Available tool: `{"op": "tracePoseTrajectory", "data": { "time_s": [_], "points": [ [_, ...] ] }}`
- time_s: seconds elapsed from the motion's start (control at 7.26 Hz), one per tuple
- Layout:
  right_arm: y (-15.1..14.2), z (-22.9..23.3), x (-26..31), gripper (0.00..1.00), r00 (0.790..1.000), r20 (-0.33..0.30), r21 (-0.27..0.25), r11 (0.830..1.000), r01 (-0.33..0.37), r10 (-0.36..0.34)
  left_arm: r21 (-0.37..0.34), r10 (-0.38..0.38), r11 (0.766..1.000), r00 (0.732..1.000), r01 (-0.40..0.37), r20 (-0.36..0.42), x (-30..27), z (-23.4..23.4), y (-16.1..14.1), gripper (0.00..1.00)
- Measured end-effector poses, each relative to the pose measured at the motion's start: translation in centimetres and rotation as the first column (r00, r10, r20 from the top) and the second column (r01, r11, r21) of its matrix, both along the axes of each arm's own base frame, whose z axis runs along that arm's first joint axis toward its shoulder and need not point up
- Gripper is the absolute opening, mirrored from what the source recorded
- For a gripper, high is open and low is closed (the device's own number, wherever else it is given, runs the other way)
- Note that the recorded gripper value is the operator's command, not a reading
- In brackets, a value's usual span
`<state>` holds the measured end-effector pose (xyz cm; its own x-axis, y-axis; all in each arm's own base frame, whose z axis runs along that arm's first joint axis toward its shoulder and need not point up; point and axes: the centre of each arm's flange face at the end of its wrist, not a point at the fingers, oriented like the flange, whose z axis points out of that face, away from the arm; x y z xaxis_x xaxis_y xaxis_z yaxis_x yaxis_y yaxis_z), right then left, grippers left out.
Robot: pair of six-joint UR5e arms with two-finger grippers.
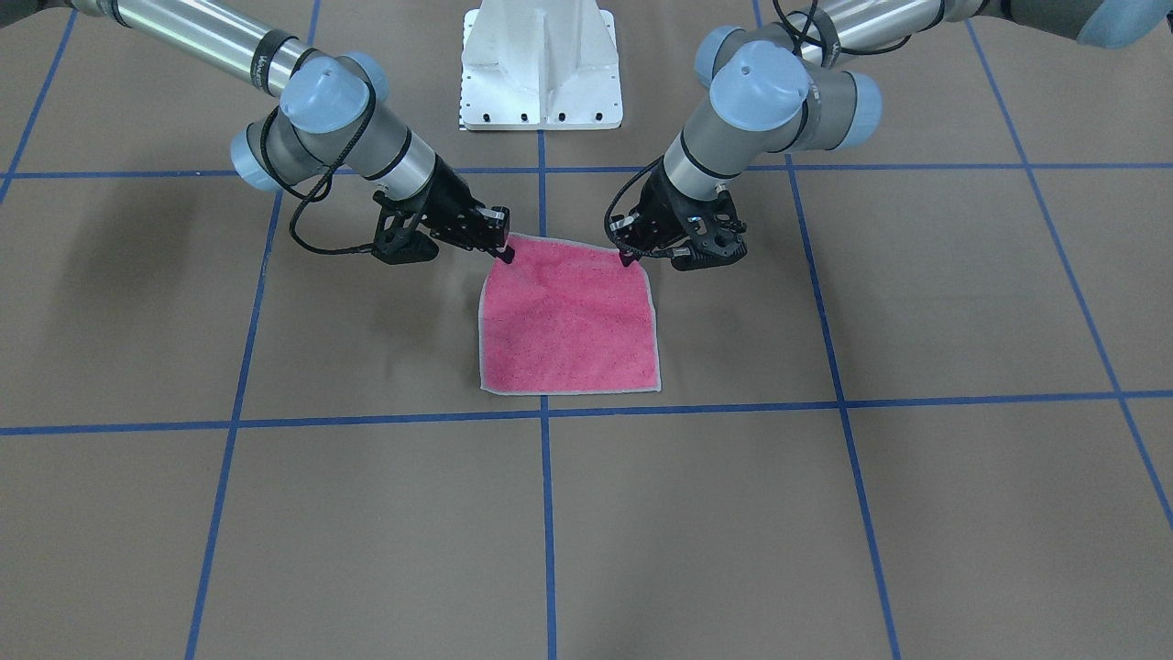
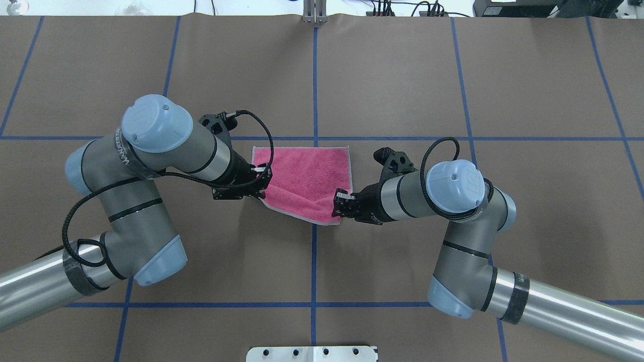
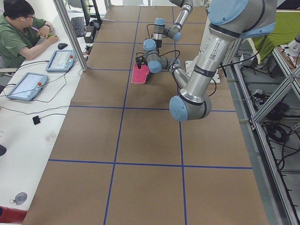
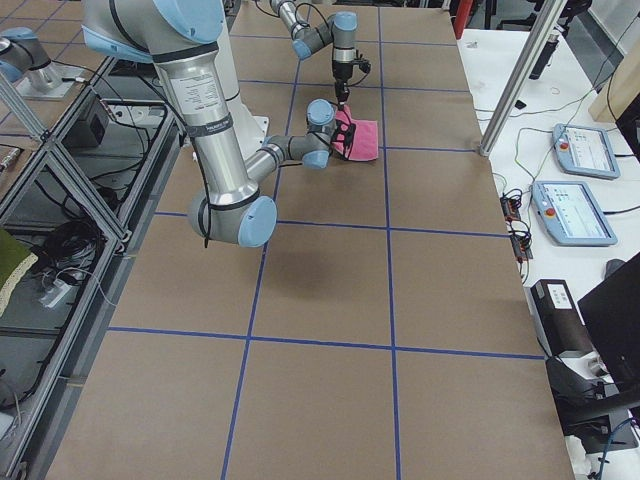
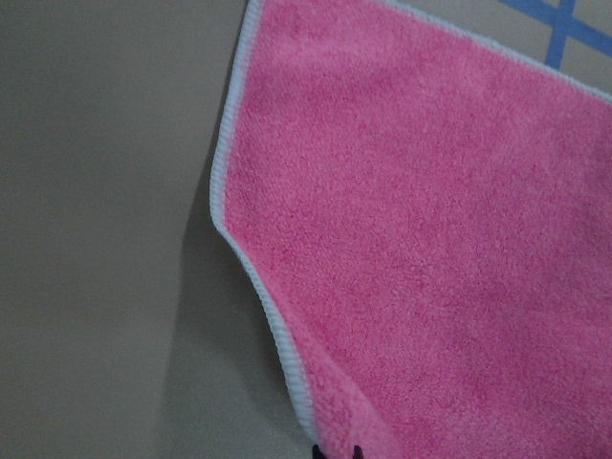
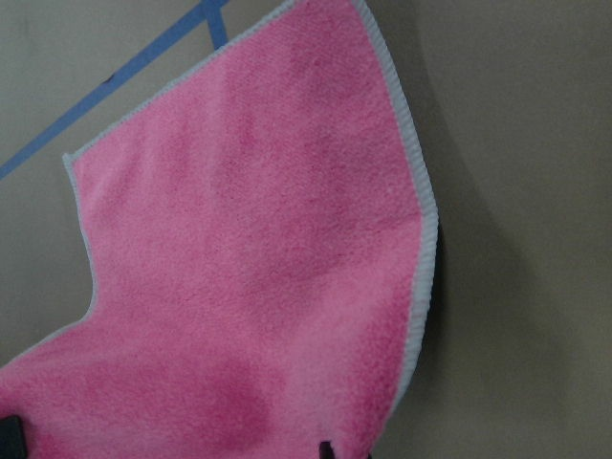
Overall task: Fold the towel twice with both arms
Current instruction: 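Lift both towel edges and fold them toward the far side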
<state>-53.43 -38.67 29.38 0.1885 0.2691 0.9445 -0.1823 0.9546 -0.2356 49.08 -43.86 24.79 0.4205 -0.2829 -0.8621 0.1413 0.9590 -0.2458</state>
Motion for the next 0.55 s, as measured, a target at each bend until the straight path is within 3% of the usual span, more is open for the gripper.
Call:
{"op": "tracePoseTrajectory", "data": {
  "time_s": [0.55],
  "points": [
    [-4.7,-1.3,1.2,0.0,0.996,0.003,-0.041,0.996,-0.084,0.084,-0.009,-0.005,1.0,1.0,0.005,0.007,1.2,-0.4,-1.7,0.0]
  ]
}}
